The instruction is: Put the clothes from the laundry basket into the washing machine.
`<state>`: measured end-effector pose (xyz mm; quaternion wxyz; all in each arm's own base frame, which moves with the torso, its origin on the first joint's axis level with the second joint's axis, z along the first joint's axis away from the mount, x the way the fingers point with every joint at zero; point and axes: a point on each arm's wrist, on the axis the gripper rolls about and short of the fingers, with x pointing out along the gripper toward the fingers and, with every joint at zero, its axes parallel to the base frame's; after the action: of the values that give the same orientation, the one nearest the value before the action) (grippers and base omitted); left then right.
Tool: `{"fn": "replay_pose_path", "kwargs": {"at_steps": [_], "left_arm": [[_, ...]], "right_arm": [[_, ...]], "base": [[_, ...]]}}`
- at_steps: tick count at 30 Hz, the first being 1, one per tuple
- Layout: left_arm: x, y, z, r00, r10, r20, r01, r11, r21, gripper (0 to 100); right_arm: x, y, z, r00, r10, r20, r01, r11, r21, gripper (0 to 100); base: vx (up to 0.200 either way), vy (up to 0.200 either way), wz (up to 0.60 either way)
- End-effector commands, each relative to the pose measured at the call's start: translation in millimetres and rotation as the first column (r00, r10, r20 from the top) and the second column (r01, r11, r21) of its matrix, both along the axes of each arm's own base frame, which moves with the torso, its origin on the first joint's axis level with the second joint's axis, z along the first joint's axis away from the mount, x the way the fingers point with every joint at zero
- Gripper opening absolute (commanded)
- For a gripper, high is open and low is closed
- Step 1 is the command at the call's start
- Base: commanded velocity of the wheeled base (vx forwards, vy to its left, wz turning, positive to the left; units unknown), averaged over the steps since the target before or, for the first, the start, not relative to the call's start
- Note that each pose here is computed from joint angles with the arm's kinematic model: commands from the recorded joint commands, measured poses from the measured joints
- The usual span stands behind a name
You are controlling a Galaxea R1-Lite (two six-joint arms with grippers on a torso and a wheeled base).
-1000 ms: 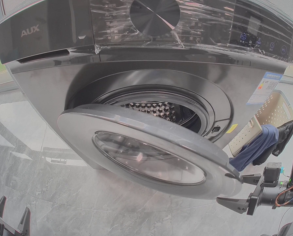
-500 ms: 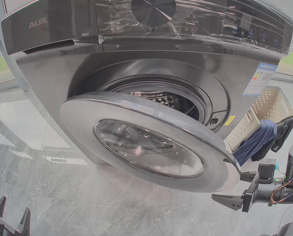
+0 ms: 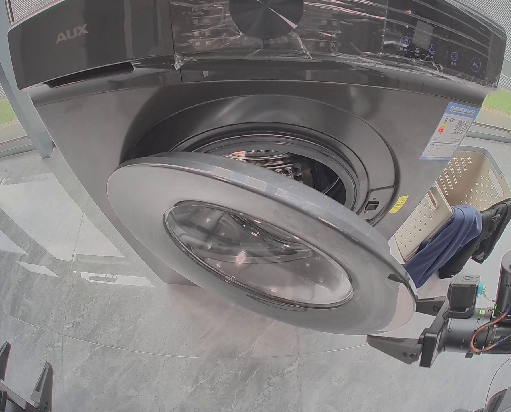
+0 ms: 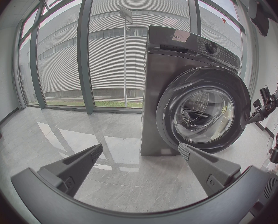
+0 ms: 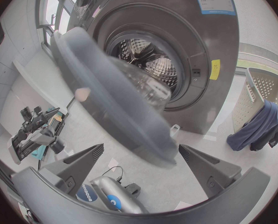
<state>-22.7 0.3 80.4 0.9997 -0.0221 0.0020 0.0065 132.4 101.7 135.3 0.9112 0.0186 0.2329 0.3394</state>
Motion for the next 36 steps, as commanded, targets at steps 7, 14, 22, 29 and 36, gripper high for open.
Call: {"fn": "replay_pose_path", "kwargs": {"at_steps": [7, 14, 22, 29, 36], "left_arm": [[0.2, 0.0, -4.2, 1.0, -0.001, -0.002, 0.001, 1.0, 0.0, 100], [0.2, 0.0, -4.2, 1.0, -0.001, -0.002, 0.001, 1.0, 0.0, 100], [0.2, 0.0, -4.2, 1.0, 0.001, -0.002, -0.001, 1.0, 0.0, 100], [0.2, 0.0, -4.4, 1.0, -0.001, -0.003, 0.001, 1.0, 0.0, 100], [0.2, 0.0, -4.2, 1.0, 0.001, -0.002, -0.001, 1.0, 0.0, 100]], "right_arm": [[8.3, 9.9, -0.4, 1.0, 0.019, -0.014, -0.019, 1.0, -0.011, 100], [-8.4, 5.9, -7.5, 0.998, 0.06, -0.029, -0.061, 0.998, -0.019, 100], [-20.0, -20.4, -37.4, 0.993, -0.03, -0.115, 0.016, 0.993, -0.117, 100], [0.1, -35.1, -37.0, 0.978, -0.175, -0.111, 0.16, 0.978, -0.136, 100], [39.1, -28.0, -16.2, 0.973, -0.226, -0.052, 0.22, 0.971, -0.093, 100]], "base": [[-0.086, 0.0, 0.0], [0.0, 0.0, 0.0], [0.0, 0.0, 0.0], [0.0, 0.0, 0.0], [0.0, 0.0, 0.0]]}}
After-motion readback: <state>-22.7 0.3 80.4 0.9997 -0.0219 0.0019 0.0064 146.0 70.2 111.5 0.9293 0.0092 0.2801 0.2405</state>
